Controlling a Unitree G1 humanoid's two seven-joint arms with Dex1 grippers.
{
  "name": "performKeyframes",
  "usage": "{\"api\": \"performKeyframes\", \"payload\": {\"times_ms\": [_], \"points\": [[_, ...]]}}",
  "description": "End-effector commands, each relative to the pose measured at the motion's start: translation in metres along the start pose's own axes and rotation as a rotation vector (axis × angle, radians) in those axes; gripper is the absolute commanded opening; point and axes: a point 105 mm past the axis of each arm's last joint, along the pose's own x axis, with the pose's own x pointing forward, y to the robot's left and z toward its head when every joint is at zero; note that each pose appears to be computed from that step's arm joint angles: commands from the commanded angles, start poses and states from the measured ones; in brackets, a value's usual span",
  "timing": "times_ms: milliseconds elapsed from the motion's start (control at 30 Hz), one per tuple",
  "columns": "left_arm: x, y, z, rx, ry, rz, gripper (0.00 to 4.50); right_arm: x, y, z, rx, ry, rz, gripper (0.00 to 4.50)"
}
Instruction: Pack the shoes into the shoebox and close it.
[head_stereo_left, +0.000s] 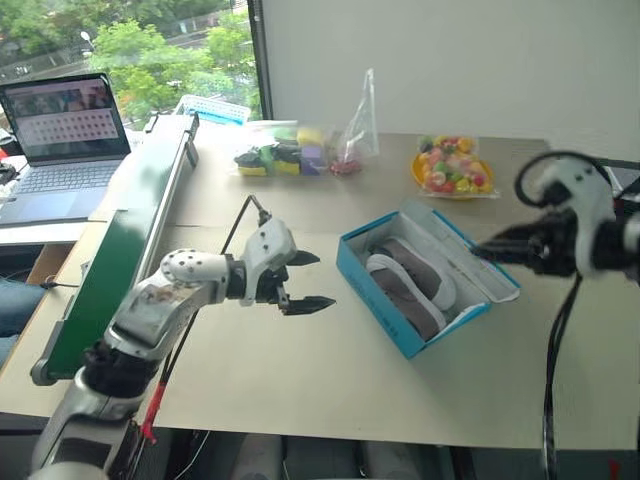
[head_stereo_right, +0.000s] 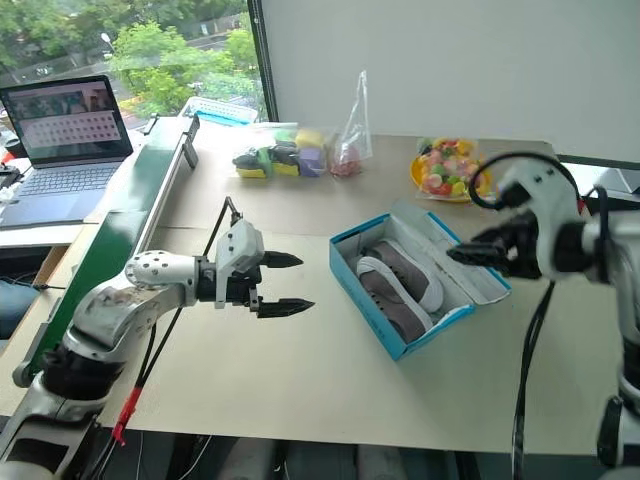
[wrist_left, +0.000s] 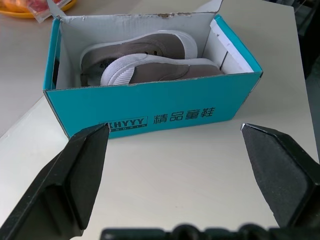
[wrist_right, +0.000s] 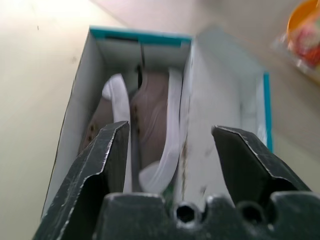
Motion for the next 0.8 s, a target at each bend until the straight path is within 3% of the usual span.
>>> {"api": "performKeyframes", "payload": {"times_ms": [33,167,433,533,633,800], "points": [[0.001,0.004,0.013,0.064,-0.02,-0.052,4.5,-0.03,0.005,-0.025,0.088,-0.072,-0.059,1.43],[0.0,0.014,0.01,0.077,0.012,-0.065,4.5,-0.021,0.011,-0.084,0.261,-0.059,-0.079,0.02],[-0.013,0.022,0.016,0.062,0.024,-0.045,4.5,0.022,0.0,-0.147,0.604,-0.156,-0.101,0.01],[-0.024,0.023,0.013,0.053,0.052,-0.016,4.5,0.057,-0.009,-0.153,0.72,-0.241,-0.104,0.01],[-0.033,0.021,0.013,0.044,0.065,0.002,4.5,0.073,-0.012,-0.165,0.738,-0.221,-0.122,0.01],[-0.04,0.019,0.013,0.036,0.076,0.032,4.5,0.09,-0.023,-0.17,0.816,-0.297,-0.127,0.01]]}}
